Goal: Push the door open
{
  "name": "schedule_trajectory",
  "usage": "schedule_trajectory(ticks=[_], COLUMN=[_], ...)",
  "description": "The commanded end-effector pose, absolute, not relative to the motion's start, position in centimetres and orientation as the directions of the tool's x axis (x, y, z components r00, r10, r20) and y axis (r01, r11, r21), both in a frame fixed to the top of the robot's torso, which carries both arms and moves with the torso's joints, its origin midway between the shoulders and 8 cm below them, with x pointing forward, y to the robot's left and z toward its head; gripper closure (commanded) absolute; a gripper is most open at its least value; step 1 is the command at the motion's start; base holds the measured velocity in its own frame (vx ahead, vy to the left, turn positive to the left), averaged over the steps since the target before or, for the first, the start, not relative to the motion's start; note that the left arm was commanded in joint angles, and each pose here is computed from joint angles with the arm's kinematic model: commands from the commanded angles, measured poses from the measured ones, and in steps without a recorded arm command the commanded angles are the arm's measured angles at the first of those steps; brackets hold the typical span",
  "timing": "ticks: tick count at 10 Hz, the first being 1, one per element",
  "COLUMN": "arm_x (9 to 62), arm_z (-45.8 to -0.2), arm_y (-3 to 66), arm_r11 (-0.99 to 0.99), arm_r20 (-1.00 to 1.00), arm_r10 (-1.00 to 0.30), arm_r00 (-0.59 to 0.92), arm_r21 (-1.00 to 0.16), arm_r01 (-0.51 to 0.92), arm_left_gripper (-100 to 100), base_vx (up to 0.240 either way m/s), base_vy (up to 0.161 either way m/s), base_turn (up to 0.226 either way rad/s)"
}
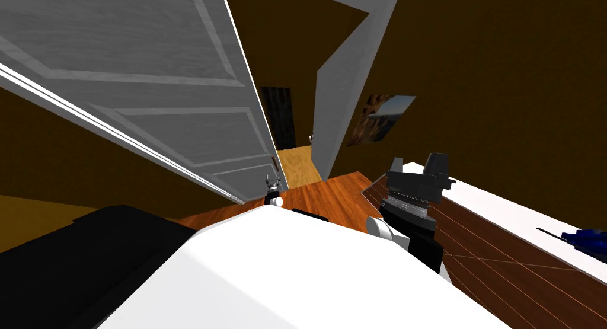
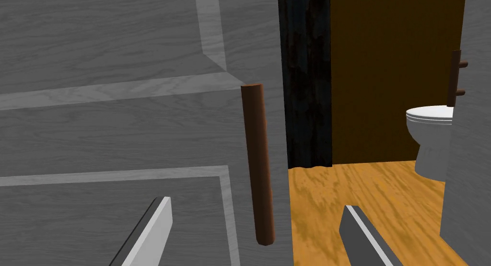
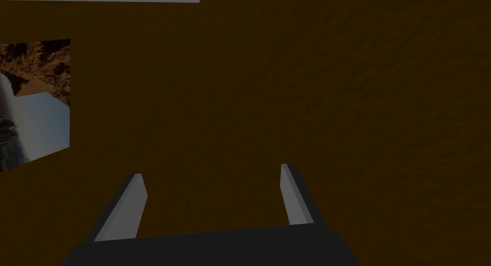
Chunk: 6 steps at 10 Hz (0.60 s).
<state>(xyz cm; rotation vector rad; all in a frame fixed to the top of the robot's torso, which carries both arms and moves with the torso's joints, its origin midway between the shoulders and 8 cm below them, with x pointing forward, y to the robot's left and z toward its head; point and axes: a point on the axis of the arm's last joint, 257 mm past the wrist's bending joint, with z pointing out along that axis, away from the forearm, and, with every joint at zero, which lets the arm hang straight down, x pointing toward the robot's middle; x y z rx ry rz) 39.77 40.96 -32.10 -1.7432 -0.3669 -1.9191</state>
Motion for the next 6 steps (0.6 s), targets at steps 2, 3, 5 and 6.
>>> schedule_trajectory(ticks=[2, 3, 5, 6], arm_x=[39.3, 39.1, 38.5, 38.3], arm_z=[-33.5, -34.1, -35.4, -35.9], arm_y=[41.7, 42.0, 42.6, 42.8], arm_r11=[-0.826, -0.823, -0.816, -0.812], arm_r20=[0.987, 0.990, 0.994, 0.996], arm_r10=[-0.159, -0.140, -0.105, -0.091], arm_r00=[-0.031, -0.026, -0.019, -0.016], arm_r21=[-0.116, -0.101, -0.076, -0.065], arm_r01=[0.552, 0.559, 0.573, 0.580], arm_left_gripper=[-100, -100, -100, -100], base_vx=[0.016, 0.022, 0.016, 0.017], base_vy=[0.052, 0.065, 0.080, 0.082], base_turn=[-0.065, -0.200, -0.175, -0.161])
